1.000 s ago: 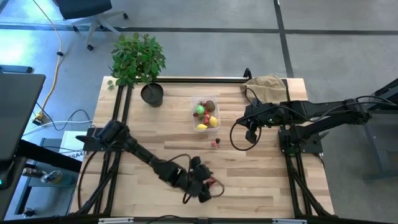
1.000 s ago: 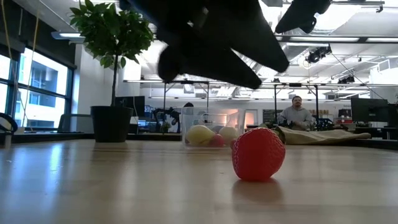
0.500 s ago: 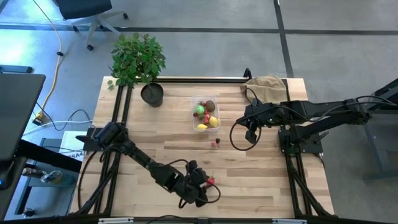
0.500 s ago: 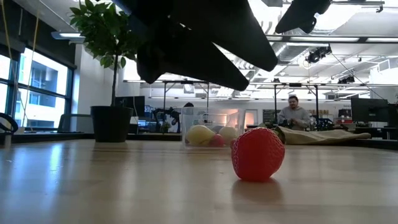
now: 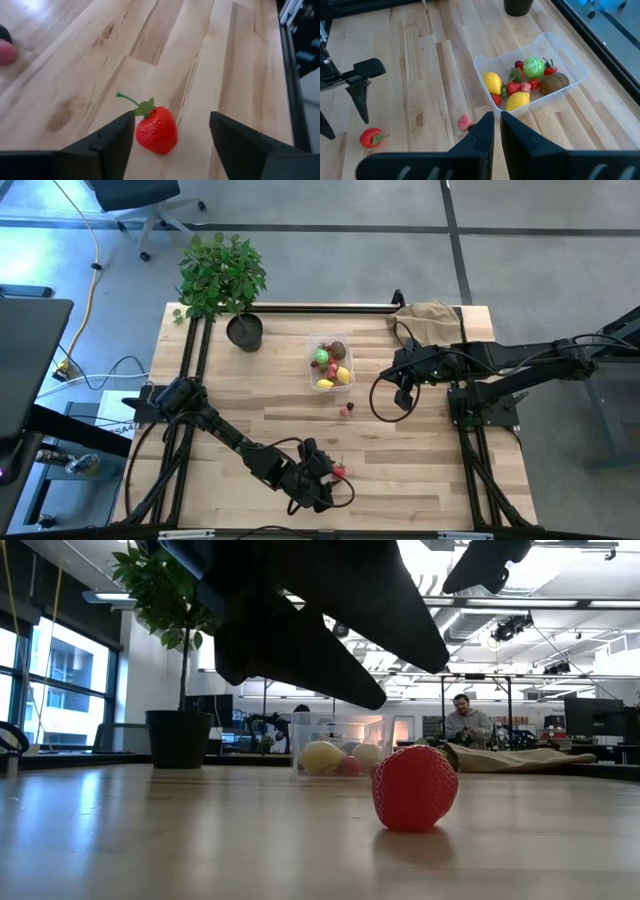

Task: Pick and placing Produce into tupperware
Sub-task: Put the red strawberry into the transparent bin

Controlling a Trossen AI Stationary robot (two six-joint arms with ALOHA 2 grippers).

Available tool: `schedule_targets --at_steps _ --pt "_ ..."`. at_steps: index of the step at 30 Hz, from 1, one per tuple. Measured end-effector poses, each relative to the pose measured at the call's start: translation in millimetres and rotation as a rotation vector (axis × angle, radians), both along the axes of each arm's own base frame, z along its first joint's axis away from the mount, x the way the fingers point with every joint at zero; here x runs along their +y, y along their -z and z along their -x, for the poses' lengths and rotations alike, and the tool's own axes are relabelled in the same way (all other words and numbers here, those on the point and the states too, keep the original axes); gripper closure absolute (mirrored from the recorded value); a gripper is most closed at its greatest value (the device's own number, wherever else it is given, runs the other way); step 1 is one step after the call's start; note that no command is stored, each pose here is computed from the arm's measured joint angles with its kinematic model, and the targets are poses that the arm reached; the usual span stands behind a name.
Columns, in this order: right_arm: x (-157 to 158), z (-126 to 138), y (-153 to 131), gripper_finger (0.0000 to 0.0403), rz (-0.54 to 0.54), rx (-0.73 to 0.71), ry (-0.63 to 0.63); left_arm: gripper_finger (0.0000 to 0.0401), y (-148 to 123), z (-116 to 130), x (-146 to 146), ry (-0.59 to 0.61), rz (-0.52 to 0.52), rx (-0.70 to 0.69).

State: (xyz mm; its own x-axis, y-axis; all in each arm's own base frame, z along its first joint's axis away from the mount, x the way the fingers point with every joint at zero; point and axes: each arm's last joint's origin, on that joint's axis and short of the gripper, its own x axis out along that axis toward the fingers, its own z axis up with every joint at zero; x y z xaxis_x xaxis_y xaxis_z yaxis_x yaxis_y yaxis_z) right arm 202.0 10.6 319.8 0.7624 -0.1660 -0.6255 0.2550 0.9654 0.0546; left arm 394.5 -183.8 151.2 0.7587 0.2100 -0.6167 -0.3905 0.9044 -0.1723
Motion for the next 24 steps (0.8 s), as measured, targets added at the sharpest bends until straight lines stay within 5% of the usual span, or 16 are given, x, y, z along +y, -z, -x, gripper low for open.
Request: schedule_targets --at_steps 8,24 --pt "0.0 0.0 0.0 0.0379 0.000 0.000 0.000 0.0089 2.0 2.1 0.8 0.070 -0.096 0.053" --pt "-0.1 0.0 0.1 0.0379 0.000 0.000 0.000 0.0082 36.1 -7.6 1.1 0.085 -0.099 0.070"
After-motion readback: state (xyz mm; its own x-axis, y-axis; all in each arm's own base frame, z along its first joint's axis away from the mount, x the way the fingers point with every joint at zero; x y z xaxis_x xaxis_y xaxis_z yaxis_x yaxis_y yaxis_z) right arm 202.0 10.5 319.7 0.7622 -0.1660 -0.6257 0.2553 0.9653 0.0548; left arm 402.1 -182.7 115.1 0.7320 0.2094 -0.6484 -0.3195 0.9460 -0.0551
